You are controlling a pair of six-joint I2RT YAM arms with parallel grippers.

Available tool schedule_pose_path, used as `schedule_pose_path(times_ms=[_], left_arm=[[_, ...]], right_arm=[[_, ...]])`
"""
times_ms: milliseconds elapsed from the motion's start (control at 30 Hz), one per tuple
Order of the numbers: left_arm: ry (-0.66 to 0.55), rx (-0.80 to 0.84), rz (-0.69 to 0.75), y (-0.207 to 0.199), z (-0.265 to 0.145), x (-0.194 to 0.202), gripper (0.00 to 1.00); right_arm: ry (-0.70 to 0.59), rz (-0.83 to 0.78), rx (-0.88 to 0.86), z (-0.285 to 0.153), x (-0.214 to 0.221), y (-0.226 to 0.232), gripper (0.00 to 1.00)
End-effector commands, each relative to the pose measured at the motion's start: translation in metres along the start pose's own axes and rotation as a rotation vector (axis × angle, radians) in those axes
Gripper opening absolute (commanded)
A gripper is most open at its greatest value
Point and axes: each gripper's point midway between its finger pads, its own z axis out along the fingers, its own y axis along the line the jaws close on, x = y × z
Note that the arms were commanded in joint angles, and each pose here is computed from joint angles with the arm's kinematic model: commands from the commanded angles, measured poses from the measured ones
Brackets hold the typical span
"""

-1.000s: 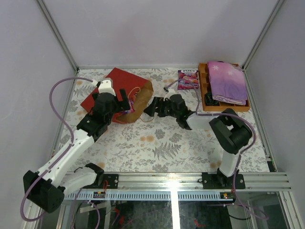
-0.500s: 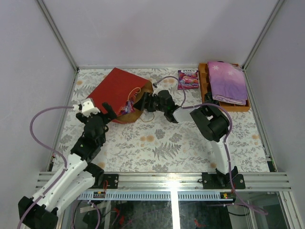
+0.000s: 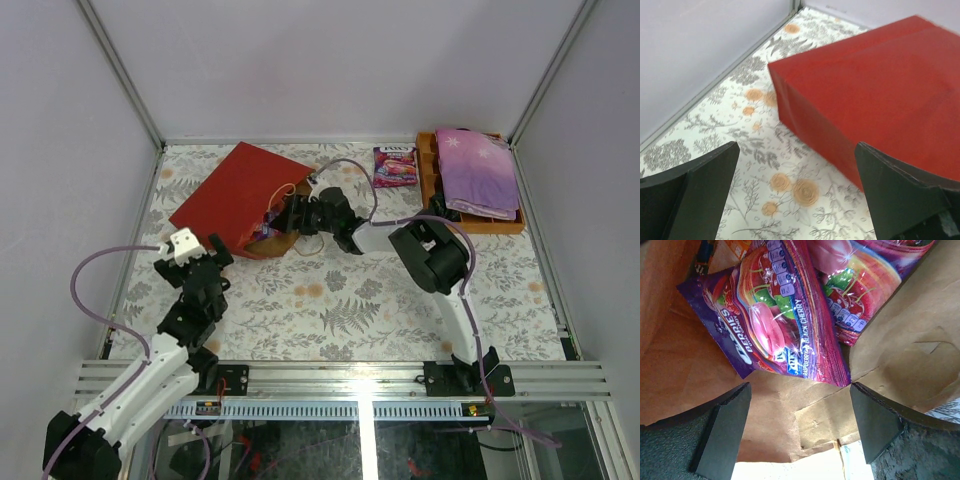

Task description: Take the snacks out of the paper bag

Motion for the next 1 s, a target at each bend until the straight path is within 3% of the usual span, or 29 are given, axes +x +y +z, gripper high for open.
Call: schedule_pose_path(times_ms=[0, 100, 233, 500, 700, 767, 833, 900, 967], left_arm=[[-0.029, -0.049, -0.007, 0.019, -0.002, 0.023, 1.00], [-0.049, 0.004, -0.035, 0.014, -0.004, 0.024, 1.00], [-0.053, -0.068, -0.064, 0.026, -0.004, 0.024, 1.00], [0.038, -0.069, 0.049, 0.018, -0.001, 0.041, 1.00], [0.005, -0.086, 0.031, 0.026, -0.003, 0.041, 1.00], [0.001, -0.088, 0.022, 0.027, -0.004, 0.041, 1.00], [0.001, -0.111, 0.018, 0.031, -0.004, 0.041, 1.00], [0.005, -0.126, 0.023, 0.032, -0.003, 0.042, 1.00], [0.013, -0.146, 0.036, 0.033, -0.002, 0.044, 1.00]], right_arm=[[-0.015, -0.050, -0.077, 0.007, -0.011, 0.031, 0.88], [-0.005, -0.064, -0.072, 0.015, -0.012, 0.029, 0.88], [-0.014, -0.063, -0.091, 0.026, -0.015, 0.028, 0.88], [-0.015, -0.009, -0.037, 0.045, -0.001, 0.006, 0.82], [-0.004, 0.013, -0.049, 0.053, 0.015, -0.001, 0.78], [-0.005, 0.018, -0.076, 0.052, 0.015, 0.004, 0.68], [-0.005, 0.022, -0.107, 0.048, 0.017, 0.013, 0.48], [-0.011, 0.024, -0.127, 0.040, 0.016, 0.020, 0.22], [-0.024, 0.017, -0.134, 0.029, 0.013, 0.026, 0.06]])
